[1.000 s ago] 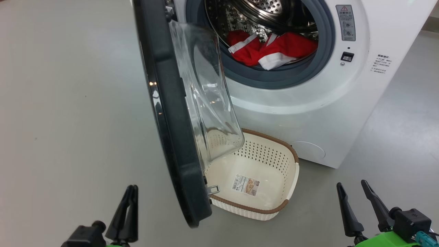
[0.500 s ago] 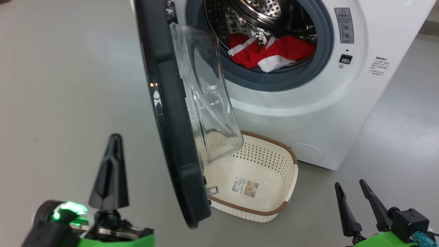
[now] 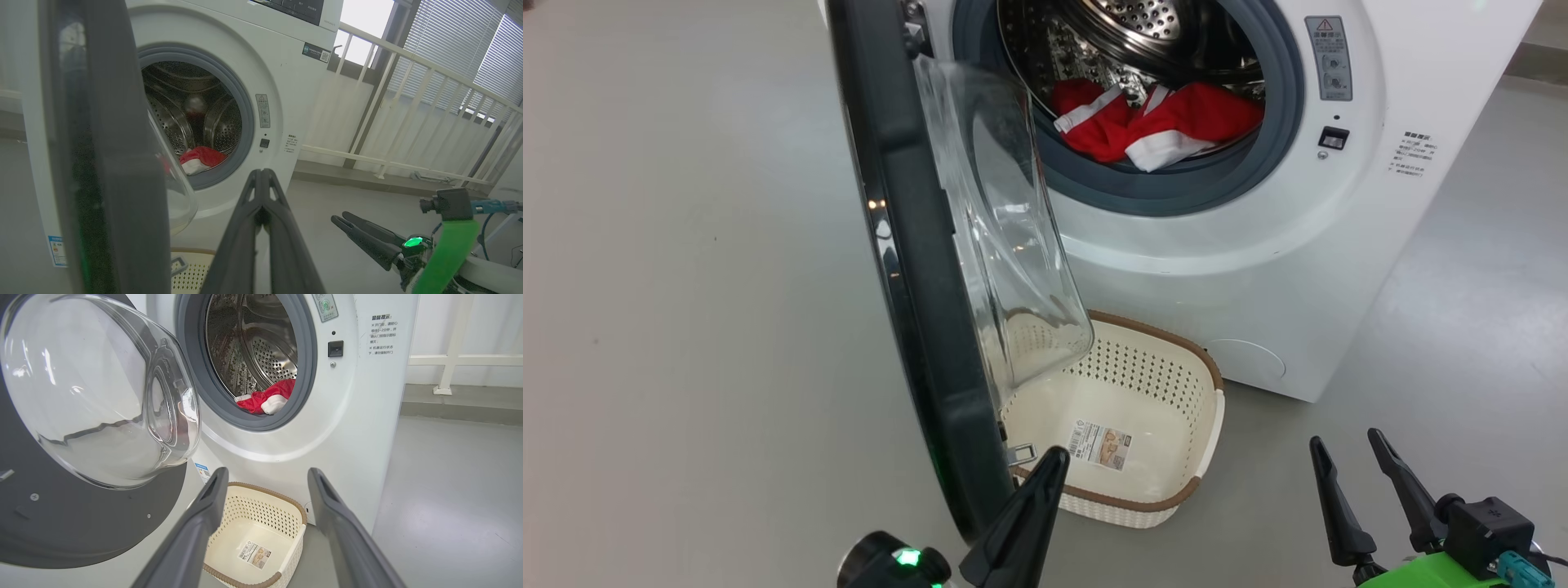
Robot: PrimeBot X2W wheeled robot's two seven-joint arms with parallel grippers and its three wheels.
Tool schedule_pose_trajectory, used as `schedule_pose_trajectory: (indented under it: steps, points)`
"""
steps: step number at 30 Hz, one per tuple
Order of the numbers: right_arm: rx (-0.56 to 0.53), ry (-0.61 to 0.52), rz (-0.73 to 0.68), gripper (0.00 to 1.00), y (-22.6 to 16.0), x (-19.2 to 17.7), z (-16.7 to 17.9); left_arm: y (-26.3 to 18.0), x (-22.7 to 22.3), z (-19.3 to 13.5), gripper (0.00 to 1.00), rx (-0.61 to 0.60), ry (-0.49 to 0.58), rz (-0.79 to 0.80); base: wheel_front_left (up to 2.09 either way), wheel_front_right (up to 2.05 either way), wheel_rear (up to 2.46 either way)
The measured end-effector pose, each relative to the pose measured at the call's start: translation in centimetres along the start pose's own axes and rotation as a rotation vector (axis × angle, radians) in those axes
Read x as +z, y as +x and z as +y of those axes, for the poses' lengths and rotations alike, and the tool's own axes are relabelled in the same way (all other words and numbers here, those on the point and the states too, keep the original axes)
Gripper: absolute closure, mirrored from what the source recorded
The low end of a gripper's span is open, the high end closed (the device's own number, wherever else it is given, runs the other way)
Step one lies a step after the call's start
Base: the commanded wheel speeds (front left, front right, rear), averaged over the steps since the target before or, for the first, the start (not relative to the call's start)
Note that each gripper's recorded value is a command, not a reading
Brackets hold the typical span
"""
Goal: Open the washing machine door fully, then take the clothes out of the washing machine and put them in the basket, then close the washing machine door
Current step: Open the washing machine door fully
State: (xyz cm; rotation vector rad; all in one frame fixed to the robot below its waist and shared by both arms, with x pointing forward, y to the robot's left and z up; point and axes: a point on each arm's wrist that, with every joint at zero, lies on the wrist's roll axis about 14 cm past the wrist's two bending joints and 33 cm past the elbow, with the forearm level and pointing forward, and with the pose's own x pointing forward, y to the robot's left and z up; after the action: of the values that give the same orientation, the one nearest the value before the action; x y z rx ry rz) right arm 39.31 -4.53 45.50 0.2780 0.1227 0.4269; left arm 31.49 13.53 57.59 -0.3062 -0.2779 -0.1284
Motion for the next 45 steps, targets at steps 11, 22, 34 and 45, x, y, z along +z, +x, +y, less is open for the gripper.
schedule_pose_trajectory:
  steps: [11,22,34,45]
  points:
    - [-0.010,0.004,0.005,0.00,-0.1,-0.2,-0.3,-0.8,-4.7,3.4,1.00,0.116,-0.010,0.151,0.00,0.00,0.00]
    - [-0.011,0.006,0.009,0.00,-0.1,-0.4,-0.4,-1.3,-5.4,6.0,1.00,0.207,-0.018,0.175,0.00,0.00,0.00]
    - [-0.004,0.016,0.017,0.00,0.3,-0.8,-0.2,-3.2,-3.2,13.0,1.00,0.411,0.100,0.136,0.00,0.00,0.00]
    - [-0.009,0.022,0.023,0.00,1.3,-1.1,-0.9,-5.7,-1.4,19.4,1.00,0.615,0.183,0.124,0.00,0.00,0.00]
